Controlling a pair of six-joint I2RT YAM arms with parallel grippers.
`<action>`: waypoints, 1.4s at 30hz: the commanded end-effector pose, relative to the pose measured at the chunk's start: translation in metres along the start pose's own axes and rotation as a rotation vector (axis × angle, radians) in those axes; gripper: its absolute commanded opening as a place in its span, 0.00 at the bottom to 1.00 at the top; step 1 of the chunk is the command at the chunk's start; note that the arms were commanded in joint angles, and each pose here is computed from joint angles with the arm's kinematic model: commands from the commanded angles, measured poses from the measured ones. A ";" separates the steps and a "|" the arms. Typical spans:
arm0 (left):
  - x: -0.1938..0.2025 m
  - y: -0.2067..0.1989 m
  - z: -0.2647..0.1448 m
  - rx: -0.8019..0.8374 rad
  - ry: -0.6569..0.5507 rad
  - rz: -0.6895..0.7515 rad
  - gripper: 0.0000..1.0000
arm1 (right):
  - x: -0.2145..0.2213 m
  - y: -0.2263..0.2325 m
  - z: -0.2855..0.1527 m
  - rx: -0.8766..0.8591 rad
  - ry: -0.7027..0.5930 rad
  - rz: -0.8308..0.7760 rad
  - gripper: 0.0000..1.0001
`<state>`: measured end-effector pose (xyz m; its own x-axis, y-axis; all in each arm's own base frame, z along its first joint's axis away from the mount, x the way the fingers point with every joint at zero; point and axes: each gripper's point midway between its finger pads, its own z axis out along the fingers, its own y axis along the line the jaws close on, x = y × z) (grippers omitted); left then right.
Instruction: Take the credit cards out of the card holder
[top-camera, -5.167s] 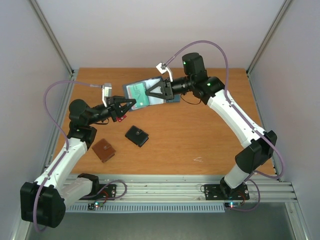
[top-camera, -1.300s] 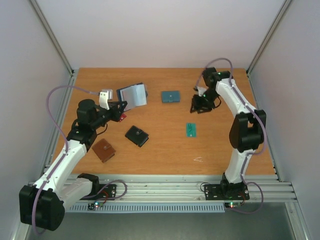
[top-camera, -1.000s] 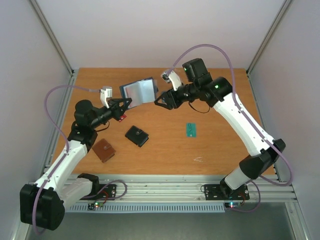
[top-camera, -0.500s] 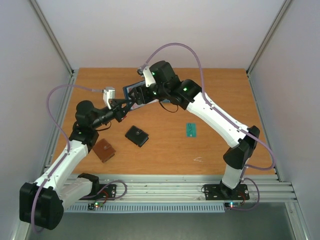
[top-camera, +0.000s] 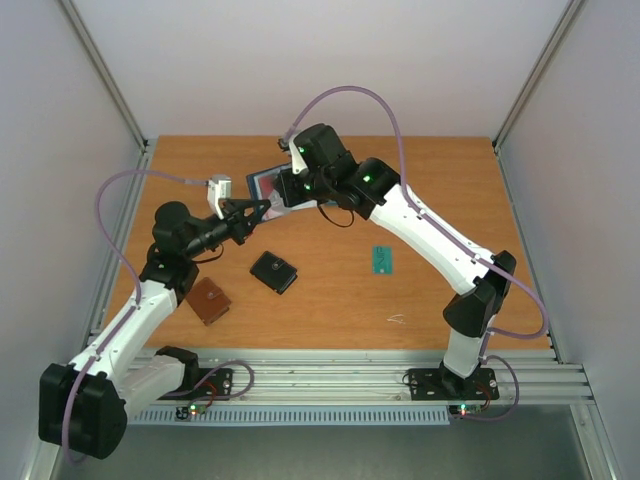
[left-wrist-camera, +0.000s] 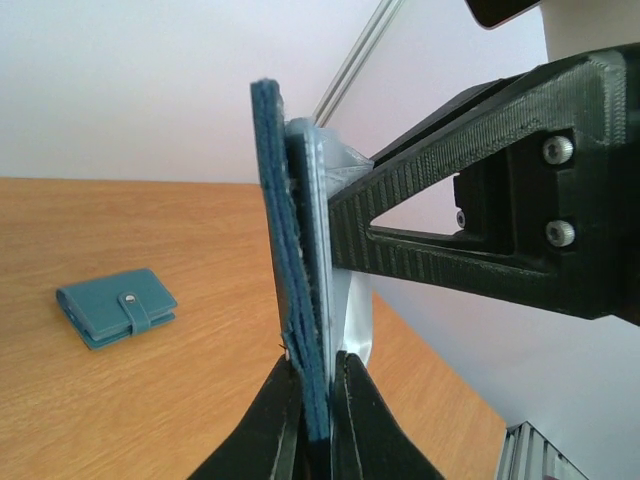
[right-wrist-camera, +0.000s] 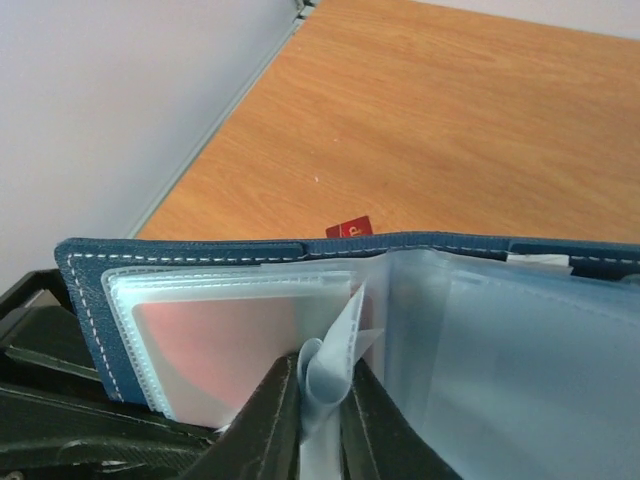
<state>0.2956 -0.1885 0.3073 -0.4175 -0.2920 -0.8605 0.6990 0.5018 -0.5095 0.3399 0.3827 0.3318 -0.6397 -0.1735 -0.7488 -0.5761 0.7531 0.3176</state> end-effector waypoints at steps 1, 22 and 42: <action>-0.016 -0.047 -0.004 0.185 -0.040 0.123 0.00 | -0.003 -0.037 0.007 0.112 -0.006 0.025 0.04; -0.008 -0.035 -0.003 0.131 -0.011 0.103 0.15 | 0.003 0.012 -0.034 -0.321 0.006 -0.122 0.01; 0.025 0.056 -0.015 -0.401 0.157 0.241 0.00 | 0.040 -0.168 -0.067 0.408 0.196 0.027 0.25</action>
<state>0.2937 -0.1849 0.2848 -0.4207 -0.2001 -0.8849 0.6587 0.6034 -0.4496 0.3500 0.2833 0.3166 -0.6377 -0.2580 -0.7258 -0.6236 0.7261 0.2897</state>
